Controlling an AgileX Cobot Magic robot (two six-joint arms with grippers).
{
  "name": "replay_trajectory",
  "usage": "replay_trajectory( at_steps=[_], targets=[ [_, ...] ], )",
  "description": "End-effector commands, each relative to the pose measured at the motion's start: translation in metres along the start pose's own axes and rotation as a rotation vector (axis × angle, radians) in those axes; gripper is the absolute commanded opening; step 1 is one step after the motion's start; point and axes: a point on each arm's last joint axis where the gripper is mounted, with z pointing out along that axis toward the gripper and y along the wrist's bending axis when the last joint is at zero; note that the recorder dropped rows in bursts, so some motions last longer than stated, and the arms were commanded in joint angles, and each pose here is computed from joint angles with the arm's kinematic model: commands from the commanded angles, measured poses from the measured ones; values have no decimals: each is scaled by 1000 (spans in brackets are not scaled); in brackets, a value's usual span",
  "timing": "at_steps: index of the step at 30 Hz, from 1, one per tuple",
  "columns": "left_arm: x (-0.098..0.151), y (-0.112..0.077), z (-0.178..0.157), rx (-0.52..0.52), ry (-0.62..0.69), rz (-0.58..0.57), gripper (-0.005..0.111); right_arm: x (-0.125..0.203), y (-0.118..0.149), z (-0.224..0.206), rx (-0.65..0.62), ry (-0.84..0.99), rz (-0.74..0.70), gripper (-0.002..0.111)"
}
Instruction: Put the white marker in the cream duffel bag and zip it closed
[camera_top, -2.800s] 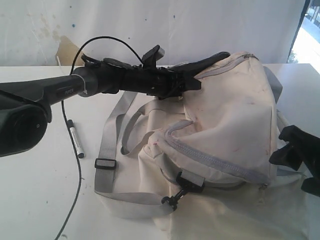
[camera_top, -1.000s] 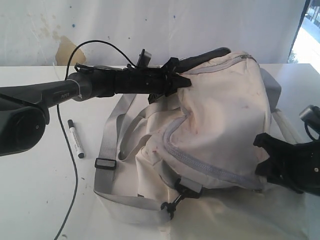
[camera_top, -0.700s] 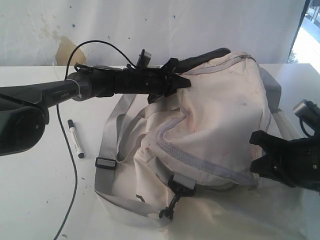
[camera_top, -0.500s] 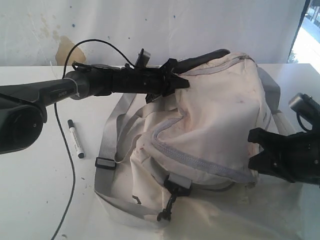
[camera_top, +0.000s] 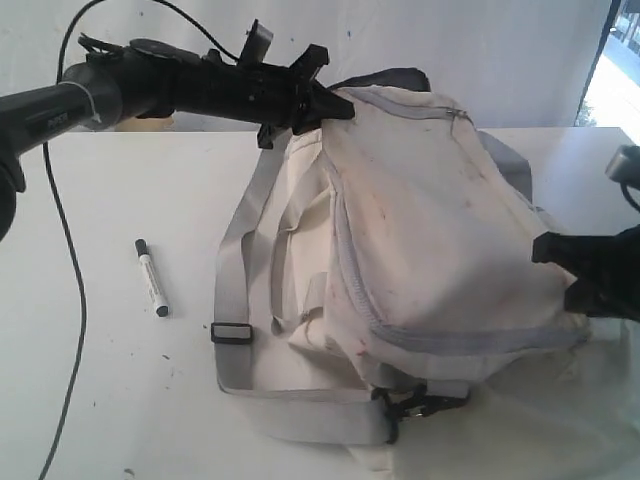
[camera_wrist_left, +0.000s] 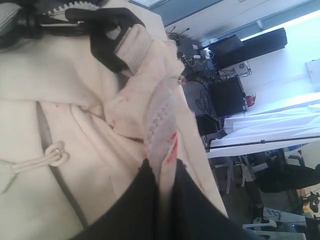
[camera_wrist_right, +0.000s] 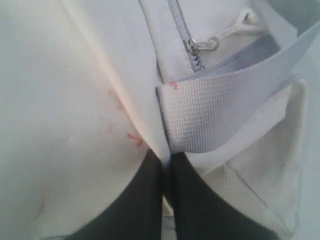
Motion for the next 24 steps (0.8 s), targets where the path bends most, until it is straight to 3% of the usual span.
replay_trajectory(
  at_steps=[1,10,16,24],
  targets=[
    [-1,-20,-12,5,54,13,0,-25,-8,-18,69,-78,-3,0],
    [3,-26,-24,-137,153,154,0,-50,-18,-41,95,-143,39,0],
    [4,-24,-29,-232,179,160,0,-63,-32,-55,153,-180,46,0],
    [4,-35,-46,-362,239,208,0,-72,-49,-55,201,-195,70,0]
  ],
)
